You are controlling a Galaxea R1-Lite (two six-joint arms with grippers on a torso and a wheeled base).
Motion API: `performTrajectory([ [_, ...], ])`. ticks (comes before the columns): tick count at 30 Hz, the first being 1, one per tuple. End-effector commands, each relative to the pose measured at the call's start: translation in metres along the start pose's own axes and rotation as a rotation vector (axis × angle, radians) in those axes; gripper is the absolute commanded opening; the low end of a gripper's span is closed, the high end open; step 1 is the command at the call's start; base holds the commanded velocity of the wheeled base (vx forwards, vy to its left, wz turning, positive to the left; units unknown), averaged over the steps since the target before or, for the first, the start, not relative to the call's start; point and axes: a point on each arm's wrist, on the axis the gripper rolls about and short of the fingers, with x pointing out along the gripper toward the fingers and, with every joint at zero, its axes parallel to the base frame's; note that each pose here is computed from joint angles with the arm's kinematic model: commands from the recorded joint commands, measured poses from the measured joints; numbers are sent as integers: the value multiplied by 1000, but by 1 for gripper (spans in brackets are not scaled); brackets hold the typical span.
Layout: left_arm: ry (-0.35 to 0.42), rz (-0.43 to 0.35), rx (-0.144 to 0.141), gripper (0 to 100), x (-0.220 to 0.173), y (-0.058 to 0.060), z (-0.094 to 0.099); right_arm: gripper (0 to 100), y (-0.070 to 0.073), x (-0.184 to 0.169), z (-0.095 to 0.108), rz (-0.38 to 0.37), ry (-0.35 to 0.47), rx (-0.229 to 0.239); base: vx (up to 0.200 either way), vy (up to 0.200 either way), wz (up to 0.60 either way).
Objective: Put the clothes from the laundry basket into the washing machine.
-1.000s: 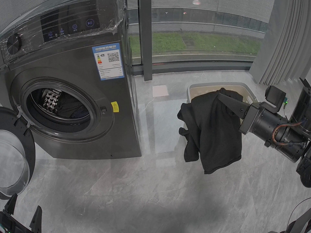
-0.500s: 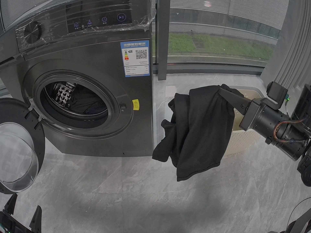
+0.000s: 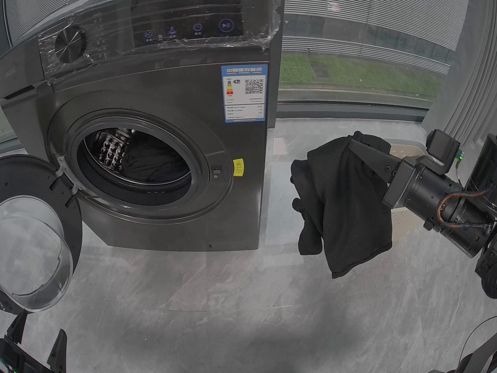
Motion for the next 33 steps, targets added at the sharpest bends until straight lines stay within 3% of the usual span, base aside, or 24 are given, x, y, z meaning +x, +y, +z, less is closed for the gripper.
performTrajectory([
  [1, 4, 0, -1, 100, 0, 0, -5, 0, 0, 1, 1, 4, -5, 0, 0, 0, 0],
  [5, 4, 0, -1, 100, 0, 0, -5, 0, -2, 1, 2, -3, -5, -2, 0, 0, 0],
  [11, 1, 0, -1, 100, 0, 0, -5, 0, -3, 2, 2, -4, -7, 1, 0, 0, 600],
  [20, 4, -1, -4, 100, 0, 0, -5, 0, -3, 2, 1, -8, -2, -2, 0, 0, 0],
  [23, 4, -1, -4, 100, 0, 0, -5, 0, -1, 2, -1, -14, 1, -3, 0, 200, 0],
  [29, 2, -1, -1, 100, 0, 0, -5, 0, 7, 3, -5, -104, -14, -56, 0, 200, 0],
  [33, 4, -1, 1, 100, 0, 0, -5, 0, 15, 6, -11, -157, -15, -53, 0, 200, 0],
])
